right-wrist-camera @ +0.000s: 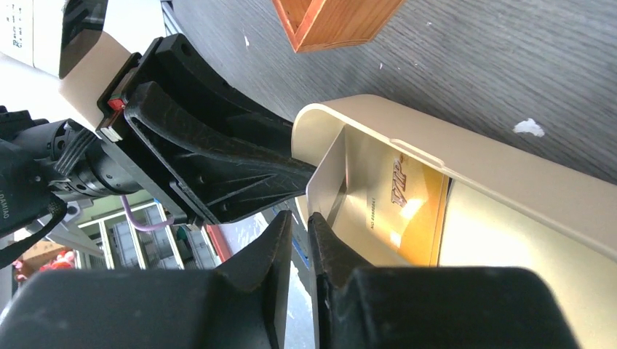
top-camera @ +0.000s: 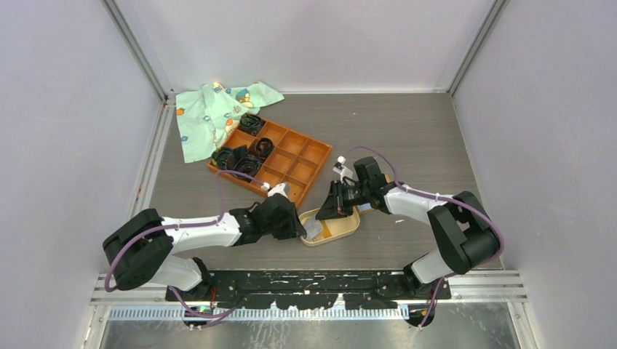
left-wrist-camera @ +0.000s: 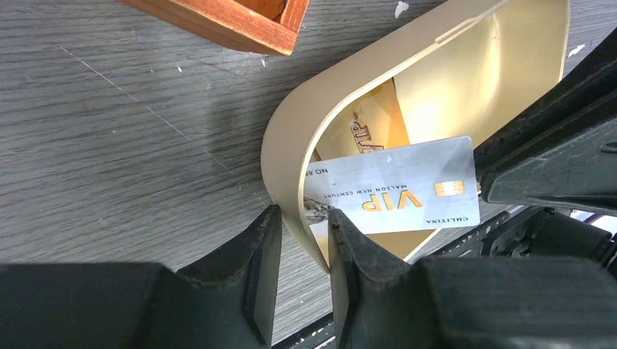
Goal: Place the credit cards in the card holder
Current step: Move the storage box to the center of the board, then pick up the credit card from the storage box.
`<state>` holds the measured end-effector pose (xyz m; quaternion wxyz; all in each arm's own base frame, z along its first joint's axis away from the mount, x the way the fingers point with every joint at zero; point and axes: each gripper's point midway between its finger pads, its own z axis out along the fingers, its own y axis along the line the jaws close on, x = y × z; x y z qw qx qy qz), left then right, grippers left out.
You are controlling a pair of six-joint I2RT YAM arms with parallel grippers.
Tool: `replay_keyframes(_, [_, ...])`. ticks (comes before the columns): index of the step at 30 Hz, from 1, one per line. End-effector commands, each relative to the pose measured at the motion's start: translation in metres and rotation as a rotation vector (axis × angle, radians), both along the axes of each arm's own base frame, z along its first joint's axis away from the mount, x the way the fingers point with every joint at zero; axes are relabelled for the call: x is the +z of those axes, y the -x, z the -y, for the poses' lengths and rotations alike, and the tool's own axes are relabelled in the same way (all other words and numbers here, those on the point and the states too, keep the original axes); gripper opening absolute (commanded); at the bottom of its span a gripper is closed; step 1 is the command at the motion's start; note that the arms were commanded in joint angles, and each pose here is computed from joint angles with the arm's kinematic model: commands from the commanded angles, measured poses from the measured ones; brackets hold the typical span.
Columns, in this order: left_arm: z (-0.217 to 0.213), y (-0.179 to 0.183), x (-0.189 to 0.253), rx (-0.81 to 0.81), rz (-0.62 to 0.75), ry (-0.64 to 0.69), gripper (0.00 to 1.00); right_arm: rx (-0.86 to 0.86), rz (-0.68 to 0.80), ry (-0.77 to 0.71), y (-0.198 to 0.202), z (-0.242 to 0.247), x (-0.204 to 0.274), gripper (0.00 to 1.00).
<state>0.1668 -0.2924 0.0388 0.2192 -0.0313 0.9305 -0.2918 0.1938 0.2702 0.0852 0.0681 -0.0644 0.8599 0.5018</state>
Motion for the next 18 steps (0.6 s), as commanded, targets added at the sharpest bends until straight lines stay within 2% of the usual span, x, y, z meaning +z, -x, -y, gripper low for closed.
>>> replay_keyframes(1, [0.018,-0.014,0.027,0.002,0.064,0.071,0.30,0.037,0.026,-0.025,0.005,-0.006,0.008,0.20])
replay_keyframes(6, [0.017,-0.014,0.027,0.006,0.063,0.071,0.30,0.067,0.014,-0.010,0.013,-0.010,0.003,0.21])
replay_keyframes(13, [0.016,-0.013,0.026,0.011,0.063,0.071,0.30,0.085,0.033,0.041,0.016,-0.009,-0.005,0.28])
replay_keyframes(16, [0.017,-0.013,0.027,0.009,0.063,0.072,0.30,0.084,0.056,0.077,0.014,-0.007,-0.011,0.25])
replay_keyframes(18, [0.017,-0.013,0.027,0.008,0.064,0.073,0.30,0.078,0.072,0.096,0.011,-0.006,-0.013,0.18])
